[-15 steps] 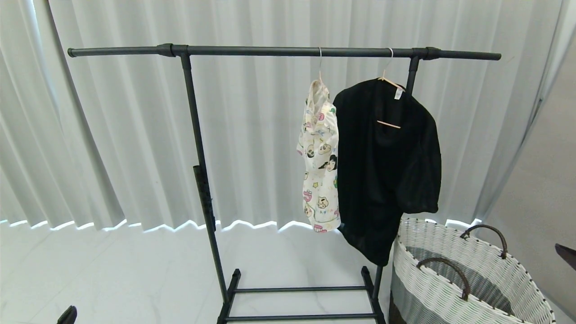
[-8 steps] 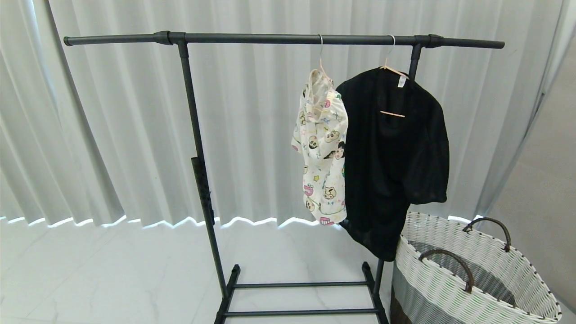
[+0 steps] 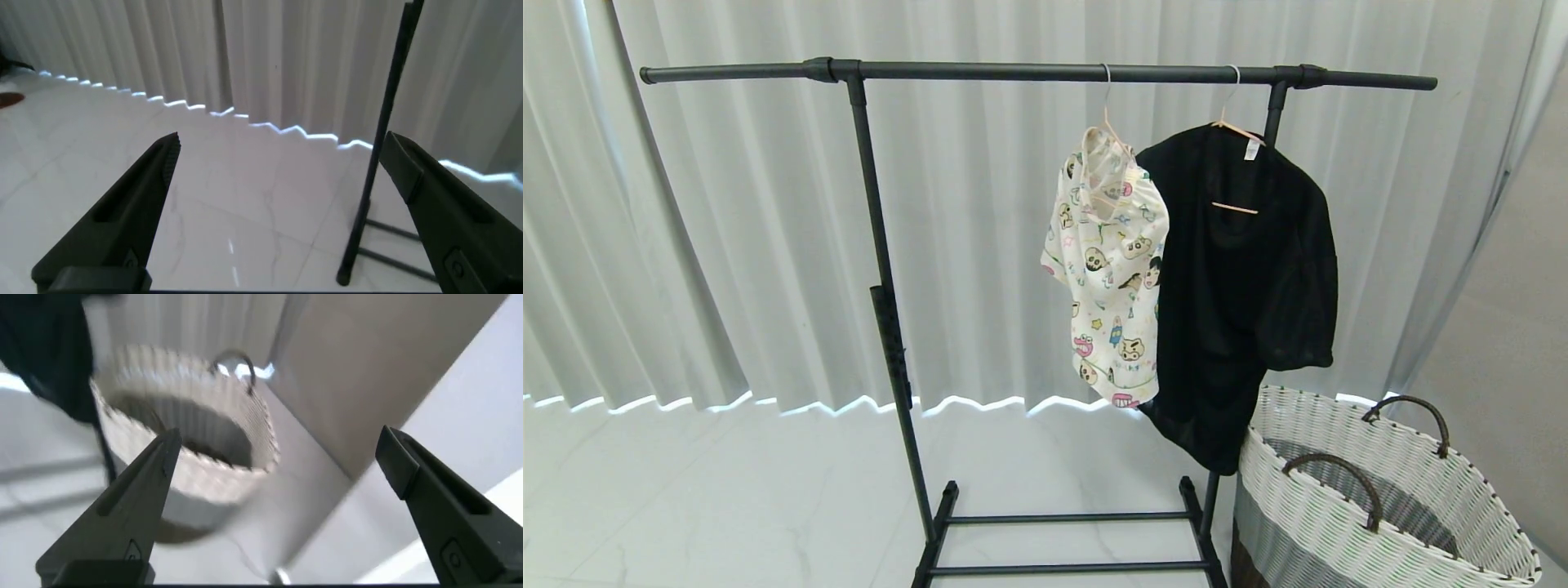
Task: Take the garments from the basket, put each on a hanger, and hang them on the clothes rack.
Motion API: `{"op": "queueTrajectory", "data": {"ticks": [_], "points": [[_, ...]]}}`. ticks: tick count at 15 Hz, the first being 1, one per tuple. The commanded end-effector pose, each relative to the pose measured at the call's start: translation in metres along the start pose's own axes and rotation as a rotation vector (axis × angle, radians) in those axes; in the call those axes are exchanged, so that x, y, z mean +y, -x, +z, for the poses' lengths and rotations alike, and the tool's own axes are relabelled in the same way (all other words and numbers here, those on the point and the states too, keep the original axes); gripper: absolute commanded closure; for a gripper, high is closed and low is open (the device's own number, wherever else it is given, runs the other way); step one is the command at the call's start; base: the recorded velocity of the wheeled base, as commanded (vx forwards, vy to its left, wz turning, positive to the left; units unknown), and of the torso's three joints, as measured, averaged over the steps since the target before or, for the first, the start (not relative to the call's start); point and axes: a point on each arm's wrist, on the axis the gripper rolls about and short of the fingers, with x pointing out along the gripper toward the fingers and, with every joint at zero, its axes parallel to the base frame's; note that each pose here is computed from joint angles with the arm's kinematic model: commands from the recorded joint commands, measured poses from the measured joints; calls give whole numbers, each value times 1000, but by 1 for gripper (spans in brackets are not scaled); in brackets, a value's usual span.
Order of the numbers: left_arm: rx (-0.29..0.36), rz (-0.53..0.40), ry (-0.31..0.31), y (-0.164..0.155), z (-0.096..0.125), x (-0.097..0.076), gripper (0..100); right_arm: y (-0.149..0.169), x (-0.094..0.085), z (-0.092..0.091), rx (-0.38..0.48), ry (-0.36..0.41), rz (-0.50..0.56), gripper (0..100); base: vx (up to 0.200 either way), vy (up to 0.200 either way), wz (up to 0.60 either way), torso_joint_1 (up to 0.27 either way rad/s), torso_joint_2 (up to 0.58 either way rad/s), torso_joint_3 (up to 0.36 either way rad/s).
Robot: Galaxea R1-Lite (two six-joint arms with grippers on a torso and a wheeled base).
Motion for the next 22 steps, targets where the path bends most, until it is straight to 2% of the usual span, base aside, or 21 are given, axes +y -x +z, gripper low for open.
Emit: {"op": "queueTrajectory", "data": {"ticks": [1, 2, 4, 6, 7, 8, 10, 11, 12, 13, 14, 15, 17, 18, 19, 20, 22], "points": [[-7, 0, 56, 1, -2, 0, 0, 11, -4, -3, -115, -85, 84, 0, 0, 0, 0, 0, 0, 0], [-7, 0, 84, 1, -2, 0, 0, 15, -5, -12, -148, -119, 126, 0, 0, 0, 0, 0, 0, 0], [-7, -11, 92, 1, -2, 0, 0, 18, -3, -50, -165, -125, 126, 0, 0, 0, 0, 0, 0, 0], [-11, -60, 91, 0, -2, -1, 0, 8, -1, -76, -59, -73, -127, 0, 0, 0, 0, 0, 0, 0], [-14, -100, 88, 0, -2, -2, 0, 8, -2, -77, -48, -80, -161, 0, 0, 0, 0, 0, 0, 0], [-18, -179, 89, 1, -2, -4, 0, 8, -2, -77, -48, -82, -165, 0, 0, 0, 0, 0, 0, 0], [-18, -219, 89, 0, -2, -5, 0, 8, -2, -77, -39, -42, -178, 0, 0, 0, 0, 0, 0, 0], [3, -221, 81, -1, -2, -6, 0, 10, -1, -78, 9, 62, -282, 0, 0, 0, 0, 0, 0, 0], [0, -211, 83, -1, -2, -6, 0, 13, 1, -77, 37, 104, -390, 0, 0, 0, 0, 0, 0, 0], [-5, -211, 84, -1, -2, -5, 0, 14, 1, -77, 45, 103, -429, 0, 0, 0, 0, 0, 0, 0], [-22, -196, 93, 1, -2, -5, 0, 13, 3, -78, 20, 40, -396, 0, 0, 0, 0, 0, 0, 0], [-20, -175, 94, 0, -2, -4, 0, 12, 5, -77, -13, -19, -285, 0, 0, 0, 0, 0, 0, 0], [-20, -176, 123, 0, -2, -4, 0, 11, 12, -76, -60, -86, 34, 0, 0, 0, 0, 0, 0, 0], [-19, -206, 131, 0, -2, -5, 0, 11, 15, -78, -43, -126, 163, 0, 0, 0, 0, 0, 0, 0], [-18, -237, 155, 1, -2, -5, 0, 11, 16, -82, -1, -146, 187, 0, 0, 0, 0, 0, 0, 0], [-16, -237, 164, 1, -2, -5, 0, 11, 15, -83, -1, -142, 206, 0, 0, 0, 0, 0, 0, 0], [-16, -195, 168, 0, -2, -4, 0, 11, 15, -83, -1, -109, 204, 0, 0, 0, 0, 0, 0, 0]]}}
